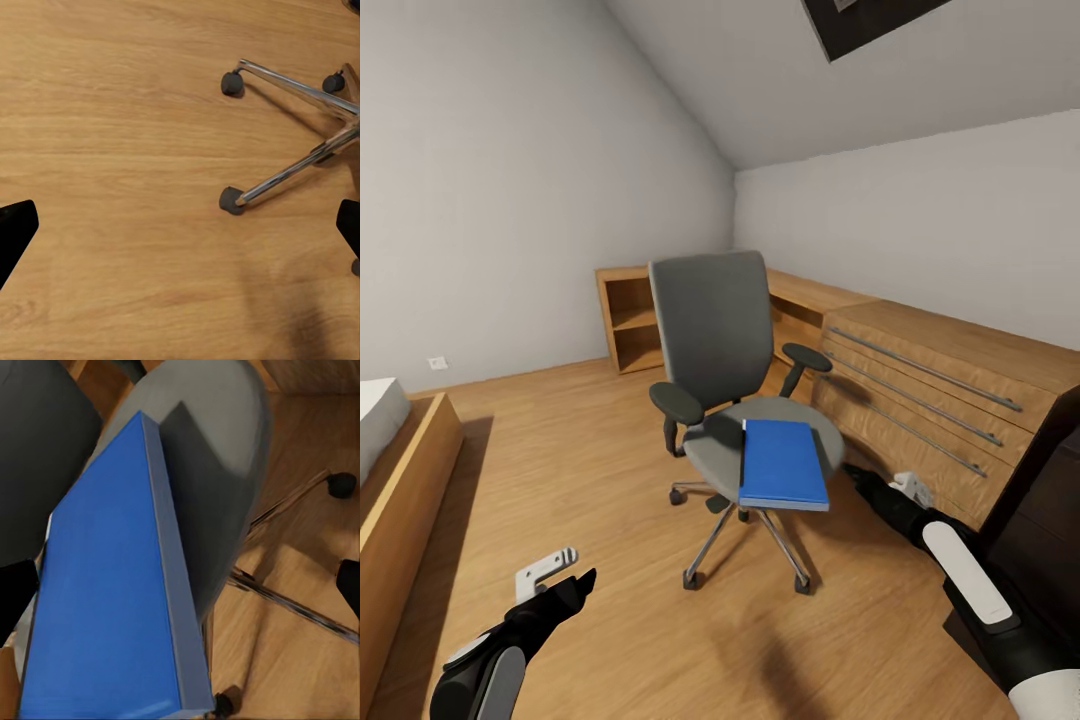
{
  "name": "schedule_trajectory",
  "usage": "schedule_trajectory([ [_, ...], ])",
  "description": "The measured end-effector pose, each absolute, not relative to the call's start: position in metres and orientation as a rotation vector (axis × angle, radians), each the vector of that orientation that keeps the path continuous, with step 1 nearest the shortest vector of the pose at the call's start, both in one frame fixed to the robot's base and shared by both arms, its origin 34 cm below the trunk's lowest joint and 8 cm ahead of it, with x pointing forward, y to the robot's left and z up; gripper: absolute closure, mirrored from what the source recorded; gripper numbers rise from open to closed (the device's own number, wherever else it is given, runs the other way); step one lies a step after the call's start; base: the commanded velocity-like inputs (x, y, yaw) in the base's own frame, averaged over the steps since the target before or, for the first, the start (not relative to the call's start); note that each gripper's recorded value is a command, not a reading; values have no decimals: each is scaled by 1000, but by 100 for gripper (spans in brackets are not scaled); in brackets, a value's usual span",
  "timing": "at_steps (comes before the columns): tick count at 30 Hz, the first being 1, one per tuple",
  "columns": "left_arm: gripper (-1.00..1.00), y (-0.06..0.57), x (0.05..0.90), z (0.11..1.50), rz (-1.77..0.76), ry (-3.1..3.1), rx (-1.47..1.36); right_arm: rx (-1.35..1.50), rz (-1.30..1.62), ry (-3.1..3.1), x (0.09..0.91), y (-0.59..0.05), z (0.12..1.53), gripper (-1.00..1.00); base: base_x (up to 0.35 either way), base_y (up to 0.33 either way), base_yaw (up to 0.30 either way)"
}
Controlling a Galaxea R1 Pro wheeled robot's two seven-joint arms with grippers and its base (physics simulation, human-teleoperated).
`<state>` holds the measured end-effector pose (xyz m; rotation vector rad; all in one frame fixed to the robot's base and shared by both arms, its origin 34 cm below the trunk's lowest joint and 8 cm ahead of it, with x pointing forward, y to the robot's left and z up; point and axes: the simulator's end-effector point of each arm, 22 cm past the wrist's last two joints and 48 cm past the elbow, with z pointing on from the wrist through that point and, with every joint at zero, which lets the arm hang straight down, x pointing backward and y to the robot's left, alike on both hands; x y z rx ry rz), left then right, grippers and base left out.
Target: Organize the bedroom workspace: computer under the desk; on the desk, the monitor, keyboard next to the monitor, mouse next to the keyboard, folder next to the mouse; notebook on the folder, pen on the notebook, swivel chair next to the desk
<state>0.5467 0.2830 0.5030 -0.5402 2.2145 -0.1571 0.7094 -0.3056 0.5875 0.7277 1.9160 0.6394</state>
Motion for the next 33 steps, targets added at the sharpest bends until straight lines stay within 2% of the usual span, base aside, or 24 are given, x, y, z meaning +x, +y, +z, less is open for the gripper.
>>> schedule_trajectory([
  [12,-100,283,547,503,-157,2215,-540,717,806,1877,709,-292,586,-100,0,0,0],
  [33,-100,282,541,481,-159,2215,-539,755,827,1884,700,-298,553,-100,0,0,0],
])
